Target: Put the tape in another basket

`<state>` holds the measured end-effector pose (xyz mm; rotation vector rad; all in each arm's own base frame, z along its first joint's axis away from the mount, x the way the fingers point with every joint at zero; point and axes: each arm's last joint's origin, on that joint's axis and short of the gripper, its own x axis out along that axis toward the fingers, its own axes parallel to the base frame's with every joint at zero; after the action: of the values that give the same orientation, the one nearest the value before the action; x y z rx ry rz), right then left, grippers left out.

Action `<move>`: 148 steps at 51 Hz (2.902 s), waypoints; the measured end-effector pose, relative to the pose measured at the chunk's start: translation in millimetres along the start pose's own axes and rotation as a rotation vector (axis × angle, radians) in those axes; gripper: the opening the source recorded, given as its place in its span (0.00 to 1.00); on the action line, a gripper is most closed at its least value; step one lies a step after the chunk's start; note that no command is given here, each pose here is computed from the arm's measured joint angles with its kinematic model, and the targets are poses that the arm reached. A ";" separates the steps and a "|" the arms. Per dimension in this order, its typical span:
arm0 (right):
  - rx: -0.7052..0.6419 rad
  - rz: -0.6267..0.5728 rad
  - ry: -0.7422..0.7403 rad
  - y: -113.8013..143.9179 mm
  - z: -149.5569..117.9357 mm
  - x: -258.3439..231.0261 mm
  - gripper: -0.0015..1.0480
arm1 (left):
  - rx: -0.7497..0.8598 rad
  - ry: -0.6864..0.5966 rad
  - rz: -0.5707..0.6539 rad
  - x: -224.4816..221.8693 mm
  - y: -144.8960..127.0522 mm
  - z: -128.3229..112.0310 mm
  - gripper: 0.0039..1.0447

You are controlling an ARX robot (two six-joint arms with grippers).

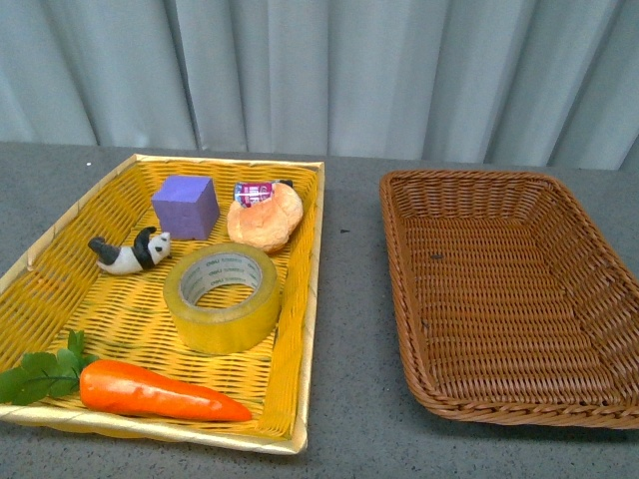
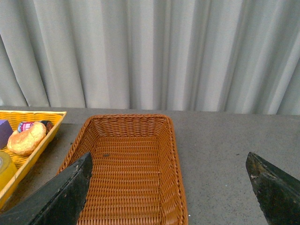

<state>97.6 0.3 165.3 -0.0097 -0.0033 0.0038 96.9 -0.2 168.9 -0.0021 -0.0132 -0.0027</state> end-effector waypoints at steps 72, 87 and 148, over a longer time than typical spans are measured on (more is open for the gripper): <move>0.000 0.000 0.000 0.0 0.0 0.0 0.91 | -0.017 0.041 0.055 0.6 0.0 -1.5 0.94; 0.000 0.000 -0.001 0.0 0.1 0.0 0.91 | -0.151 0.215 0.119 54.4 -15.7 6.8 0.94; 0.000 0.000 -0.001 0.0 0.1 0.0 0.91 | -0.176 0.913 0.128 268.4 -73.6 -90.7 0.94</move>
<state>97.6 0.2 165.4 -0.0097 -0.0040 0.0034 366.3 -74.7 81.9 -0.1773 0.9001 0.1231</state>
